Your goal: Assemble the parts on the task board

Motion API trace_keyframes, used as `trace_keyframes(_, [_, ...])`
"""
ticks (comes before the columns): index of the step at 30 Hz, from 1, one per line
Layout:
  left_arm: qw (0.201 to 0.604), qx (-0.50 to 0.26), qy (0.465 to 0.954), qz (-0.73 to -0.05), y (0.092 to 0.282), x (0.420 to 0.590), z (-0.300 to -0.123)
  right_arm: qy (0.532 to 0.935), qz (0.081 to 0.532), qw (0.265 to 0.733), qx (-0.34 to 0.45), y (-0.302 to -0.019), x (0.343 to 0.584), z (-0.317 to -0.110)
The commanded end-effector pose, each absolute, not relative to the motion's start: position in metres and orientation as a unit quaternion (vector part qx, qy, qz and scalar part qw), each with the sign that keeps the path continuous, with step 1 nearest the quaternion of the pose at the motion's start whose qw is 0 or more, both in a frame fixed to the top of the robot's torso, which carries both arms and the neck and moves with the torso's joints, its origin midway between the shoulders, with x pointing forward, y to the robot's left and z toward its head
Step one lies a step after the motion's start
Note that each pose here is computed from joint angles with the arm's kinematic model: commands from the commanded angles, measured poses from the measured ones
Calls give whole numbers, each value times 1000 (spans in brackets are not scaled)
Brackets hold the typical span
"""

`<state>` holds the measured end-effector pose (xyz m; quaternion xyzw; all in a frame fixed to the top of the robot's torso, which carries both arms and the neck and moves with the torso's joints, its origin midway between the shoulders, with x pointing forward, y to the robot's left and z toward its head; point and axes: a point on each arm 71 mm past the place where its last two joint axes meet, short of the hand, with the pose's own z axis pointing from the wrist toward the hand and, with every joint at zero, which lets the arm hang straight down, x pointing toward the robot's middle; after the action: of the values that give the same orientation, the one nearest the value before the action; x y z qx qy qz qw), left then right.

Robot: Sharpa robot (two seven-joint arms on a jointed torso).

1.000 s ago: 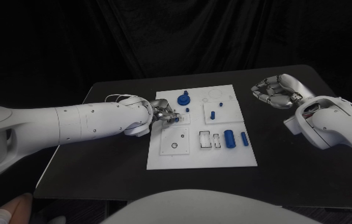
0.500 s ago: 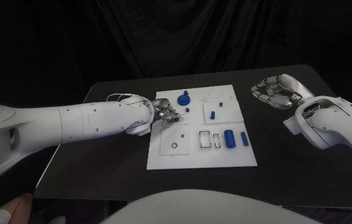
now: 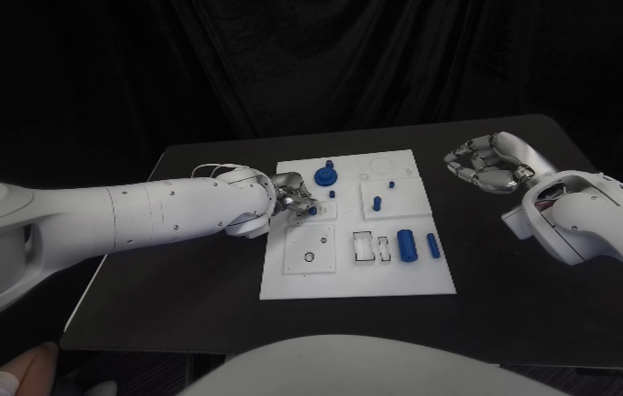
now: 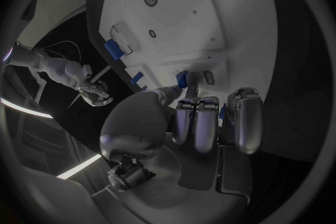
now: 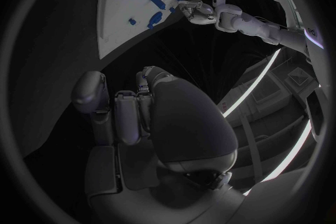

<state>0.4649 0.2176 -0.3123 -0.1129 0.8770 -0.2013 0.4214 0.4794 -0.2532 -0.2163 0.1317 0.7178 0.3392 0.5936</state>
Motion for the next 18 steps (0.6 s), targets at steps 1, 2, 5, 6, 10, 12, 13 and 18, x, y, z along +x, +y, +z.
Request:
trace_keyframes(1, [411,-115,884,-189,220,463,-318,723,335,590,133,-253,479,-218])
trace_keyframes(2, [411,-116,884,-189,220,463,-318,723,335,590,133,-253,479,-218])
trace_keyframes(5, [411,-116,885,-188,220,463,-318,723,335,589,133,-253,479,-218])
trace_keyframes(6, [410,-116,885,-188,220,463,-319,723,335,589,133,-253,479,-218])
trace_keyframes(10, [408,-115,886,-187,220,463,-319,723,335,589,133,-253,479,-218])
trace_keyframes(12, [408,-114,886,-187,220,463,-319,723,335,589,133,-253,479,-218])
trace_keyframes(13, [408,-114,886,-188,220,463,-319,723,334,589,133,-253,479,-218])
trace_keyframes(18, [408,-113,886,-189,219,463,-319,723,334,589,133,-253,479,-218])
